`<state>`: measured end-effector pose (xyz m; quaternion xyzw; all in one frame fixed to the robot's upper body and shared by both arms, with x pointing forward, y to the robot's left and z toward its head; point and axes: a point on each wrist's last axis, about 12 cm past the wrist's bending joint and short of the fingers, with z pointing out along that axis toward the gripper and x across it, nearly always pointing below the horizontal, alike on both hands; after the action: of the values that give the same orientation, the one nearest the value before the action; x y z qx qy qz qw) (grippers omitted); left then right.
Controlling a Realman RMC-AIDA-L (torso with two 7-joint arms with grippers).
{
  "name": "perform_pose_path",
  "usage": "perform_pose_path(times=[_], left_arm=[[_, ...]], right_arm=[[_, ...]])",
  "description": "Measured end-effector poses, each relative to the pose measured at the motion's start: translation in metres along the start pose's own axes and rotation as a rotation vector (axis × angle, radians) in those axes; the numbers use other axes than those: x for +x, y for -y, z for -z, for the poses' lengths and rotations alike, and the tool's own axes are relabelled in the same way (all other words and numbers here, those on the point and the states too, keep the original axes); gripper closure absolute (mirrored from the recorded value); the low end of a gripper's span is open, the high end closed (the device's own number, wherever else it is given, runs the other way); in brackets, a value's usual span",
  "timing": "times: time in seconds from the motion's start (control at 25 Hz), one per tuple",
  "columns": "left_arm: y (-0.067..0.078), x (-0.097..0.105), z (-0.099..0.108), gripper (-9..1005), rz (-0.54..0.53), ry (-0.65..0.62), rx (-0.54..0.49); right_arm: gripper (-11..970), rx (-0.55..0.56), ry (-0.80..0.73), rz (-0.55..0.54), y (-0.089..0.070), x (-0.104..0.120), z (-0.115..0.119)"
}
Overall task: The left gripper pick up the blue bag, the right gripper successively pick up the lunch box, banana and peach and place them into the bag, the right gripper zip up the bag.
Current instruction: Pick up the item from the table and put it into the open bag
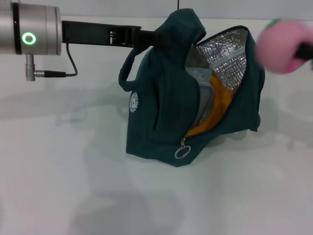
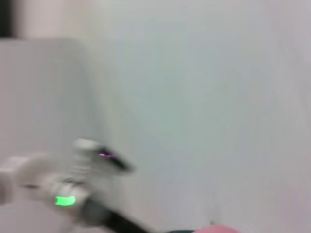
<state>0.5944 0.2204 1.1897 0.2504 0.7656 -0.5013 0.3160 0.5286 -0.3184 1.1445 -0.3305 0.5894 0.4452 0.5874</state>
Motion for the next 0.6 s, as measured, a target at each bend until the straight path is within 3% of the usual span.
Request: perform_pose_path(times=[0.12, 0.36, 0.6], left_arm=[[0.000, 0.000, 0.000, 943, 0.001, 0.000, 0.000], [0.000, 0.001, 0.000, 943, 0.003, 0.001, 0.001], [0.000, 0.002, 0.000, 943, 0.004, 0.001, -0.001]], right_arm=[[906, -0.109, -0.048, -0.023, -0.003, 0.004, -0.024], [923, -0.203, -0.139, -0.056, -0.005, 0.016, -0.059], [927, -0.203, -0.248, -0.049, -0.002, 0.028, -0.083]])
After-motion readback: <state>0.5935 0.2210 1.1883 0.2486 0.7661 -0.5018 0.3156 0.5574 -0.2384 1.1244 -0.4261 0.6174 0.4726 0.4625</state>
